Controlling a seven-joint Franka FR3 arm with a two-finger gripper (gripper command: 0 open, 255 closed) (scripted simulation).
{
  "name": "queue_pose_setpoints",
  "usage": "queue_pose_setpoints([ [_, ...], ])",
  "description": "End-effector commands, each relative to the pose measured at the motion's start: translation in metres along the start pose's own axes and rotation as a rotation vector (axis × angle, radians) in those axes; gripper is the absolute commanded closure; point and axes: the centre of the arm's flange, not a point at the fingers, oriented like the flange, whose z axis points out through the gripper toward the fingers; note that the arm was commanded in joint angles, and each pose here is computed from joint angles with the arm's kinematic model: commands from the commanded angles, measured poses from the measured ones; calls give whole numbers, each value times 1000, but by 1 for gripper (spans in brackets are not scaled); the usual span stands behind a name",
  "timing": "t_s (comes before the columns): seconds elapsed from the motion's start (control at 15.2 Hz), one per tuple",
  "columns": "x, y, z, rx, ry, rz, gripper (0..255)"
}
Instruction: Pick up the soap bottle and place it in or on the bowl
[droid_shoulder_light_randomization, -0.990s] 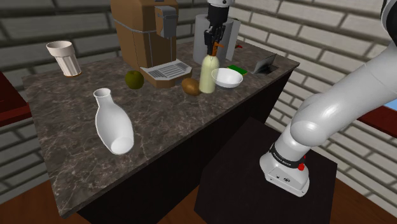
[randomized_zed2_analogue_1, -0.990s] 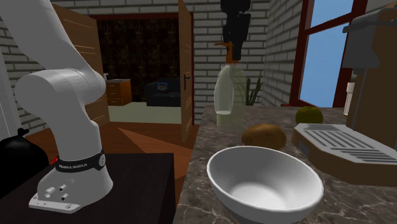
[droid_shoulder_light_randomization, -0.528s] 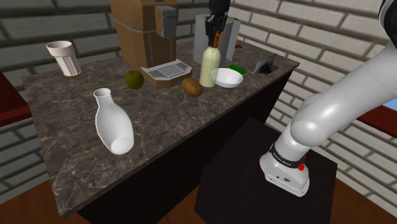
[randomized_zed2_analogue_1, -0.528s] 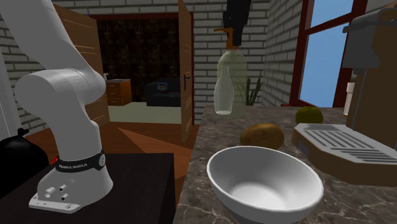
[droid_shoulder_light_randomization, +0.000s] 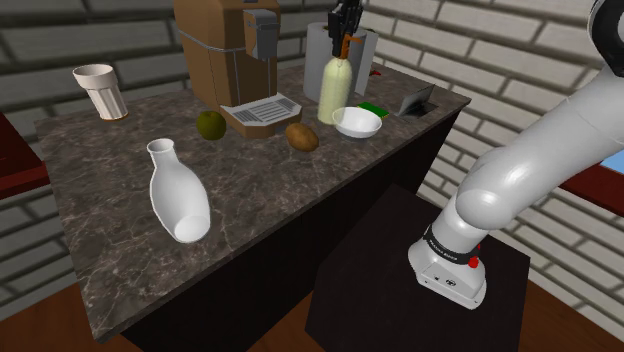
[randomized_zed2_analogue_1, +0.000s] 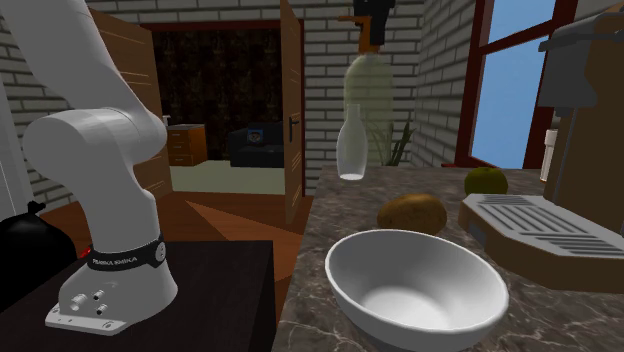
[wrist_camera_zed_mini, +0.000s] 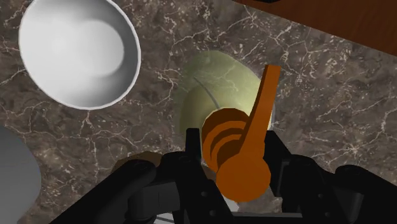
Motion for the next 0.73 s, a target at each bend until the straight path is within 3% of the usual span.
queue_pose_setpoints([
  [0.0,-2,23,-10,0,0,0,255],
  [0.66,-10,146,-56,0,0,0,255],
])
